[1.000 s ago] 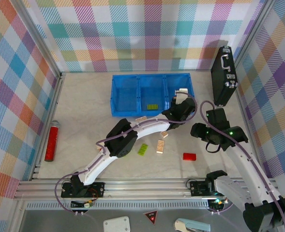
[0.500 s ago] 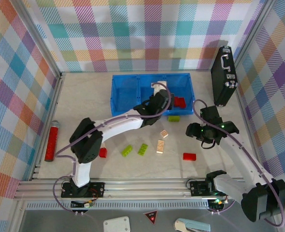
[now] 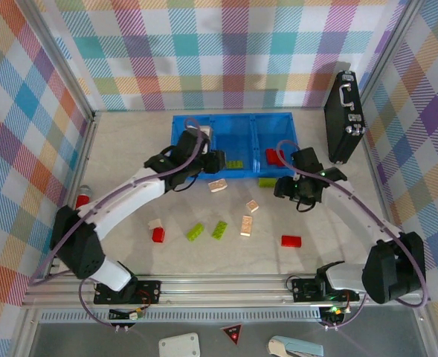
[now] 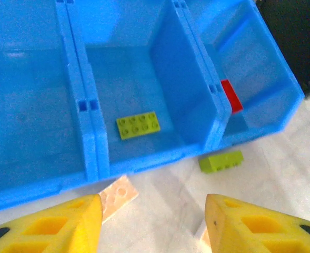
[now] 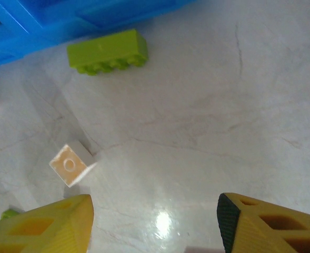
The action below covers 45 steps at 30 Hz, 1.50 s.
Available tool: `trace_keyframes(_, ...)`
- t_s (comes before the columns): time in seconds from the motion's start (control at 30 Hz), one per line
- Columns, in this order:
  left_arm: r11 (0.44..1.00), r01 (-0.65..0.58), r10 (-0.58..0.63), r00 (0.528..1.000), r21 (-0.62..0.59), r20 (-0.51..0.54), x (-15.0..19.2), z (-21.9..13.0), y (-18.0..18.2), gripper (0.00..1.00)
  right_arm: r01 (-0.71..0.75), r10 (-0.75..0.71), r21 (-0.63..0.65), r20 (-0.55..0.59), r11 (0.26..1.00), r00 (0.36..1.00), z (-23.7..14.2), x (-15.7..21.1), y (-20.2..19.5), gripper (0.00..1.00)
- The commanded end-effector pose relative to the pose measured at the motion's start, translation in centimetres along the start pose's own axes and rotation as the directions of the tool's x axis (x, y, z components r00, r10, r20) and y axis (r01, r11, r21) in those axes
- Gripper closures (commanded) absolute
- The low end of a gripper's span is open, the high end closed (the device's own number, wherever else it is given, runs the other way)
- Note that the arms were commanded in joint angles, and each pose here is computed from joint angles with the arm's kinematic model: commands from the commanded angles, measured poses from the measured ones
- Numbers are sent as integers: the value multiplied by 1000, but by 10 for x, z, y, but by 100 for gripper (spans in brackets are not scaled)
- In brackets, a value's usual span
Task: Sort the legos into containers by color
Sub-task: Pick up the lego from the center of the table.
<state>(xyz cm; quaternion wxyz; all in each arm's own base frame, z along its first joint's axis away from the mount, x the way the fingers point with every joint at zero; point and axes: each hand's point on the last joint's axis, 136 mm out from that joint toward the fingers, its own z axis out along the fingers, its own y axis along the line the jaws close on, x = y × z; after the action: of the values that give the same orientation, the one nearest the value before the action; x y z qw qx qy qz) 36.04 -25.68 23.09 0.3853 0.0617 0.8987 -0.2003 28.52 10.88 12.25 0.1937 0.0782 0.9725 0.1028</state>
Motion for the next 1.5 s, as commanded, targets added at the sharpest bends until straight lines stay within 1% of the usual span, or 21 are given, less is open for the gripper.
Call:
trace_keyframes(0.0, 1000, 2, 1, 993, 30, -119, 26, -25, 23, 44, 57, -56, -10, 58, 998, 997, 5, -22, 16, 35)
trace_keyframes(0.17, 999, 42, -39, 987, 19, -155, 31, -41, 53, 43, 114, -114, 6, 82, 993, 990, 19, -33, 29, 31)
trace_keyframes(0.4, 999, 19, -24, 985, -32, -171, 25, -58, 89, 41, 150, -152, 23, 90, 988, 984, 46, -40, 39, 21)
trace_keyframes(0.57, 998, -39, 29, 983, -53, -183, 21, -73, 106, 37, 157, -160, 42, 92, 987, 983, 62, -43, 40, 17)
trace_keyframes(0.7, 986, -125, 104, 977, -107, -185, 21, -74, 123, 36, 160, -165, 54, 96, 986, 982, 77, -46, 41, 14)
trace_keyframes(0.8, 974, -167, 141, 975, -150, -174, 22, -70, 134, 36, 170, -176, 62, 93, 983, 980, 90, -48, 42, 14)
trace_keyframes(0.9, 975, -167, 146, 979, -145, -142, 24, -64, 136, 36, 183, -190, 75, 96, 980, 977, 100, -52, 44, 15)
trace_keyframes(1.03, 973, -184, 166, 977, -138, -131, 28, -60, 138, 36, 192, -200, 76, 109, 978, 974, 111, -56, 47, 16)
trace_keyframes(1.27, 974, -171, 156, 982, -151, -110, 24, -60, 143, 36, 180, -187, 79, 103, 981, 977, 126, -58, 49, 19)
trace_keyframes(1.47, 973, -154, 138, 985, -170, -104, 23, -60, 150, 36, 166, -174, 92, 87, 982, 981, 130, -53, 45, 24)
